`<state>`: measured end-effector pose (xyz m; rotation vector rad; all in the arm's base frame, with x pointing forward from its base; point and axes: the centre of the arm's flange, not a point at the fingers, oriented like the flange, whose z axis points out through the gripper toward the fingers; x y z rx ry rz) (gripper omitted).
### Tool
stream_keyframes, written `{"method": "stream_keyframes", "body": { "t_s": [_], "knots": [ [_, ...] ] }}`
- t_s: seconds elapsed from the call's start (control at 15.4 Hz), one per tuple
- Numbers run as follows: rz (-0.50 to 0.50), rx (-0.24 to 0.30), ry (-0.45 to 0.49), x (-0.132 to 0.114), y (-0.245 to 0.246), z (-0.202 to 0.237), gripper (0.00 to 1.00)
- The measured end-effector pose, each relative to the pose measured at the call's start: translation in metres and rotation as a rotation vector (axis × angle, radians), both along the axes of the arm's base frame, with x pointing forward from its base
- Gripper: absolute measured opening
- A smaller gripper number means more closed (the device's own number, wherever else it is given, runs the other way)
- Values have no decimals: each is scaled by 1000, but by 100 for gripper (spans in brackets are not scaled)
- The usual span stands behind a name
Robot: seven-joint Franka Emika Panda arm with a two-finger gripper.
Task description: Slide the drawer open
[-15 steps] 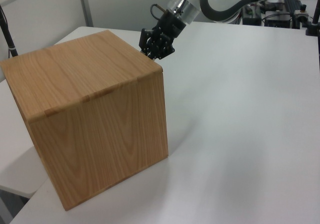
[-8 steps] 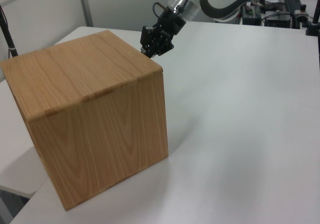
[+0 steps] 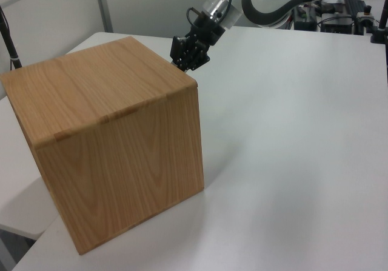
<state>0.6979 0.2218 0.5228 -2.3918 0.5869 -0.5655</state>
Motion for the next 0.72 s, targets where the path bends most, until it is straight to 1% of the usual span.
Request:
{"method": "stream_keyframes", "body": {
  "t_s": [0.39,0.72],
  "knots": [
    [-24,12,17,-3,-4,0,17],
    [-76,2,54,-27,-49,3,16]
  ]
}}
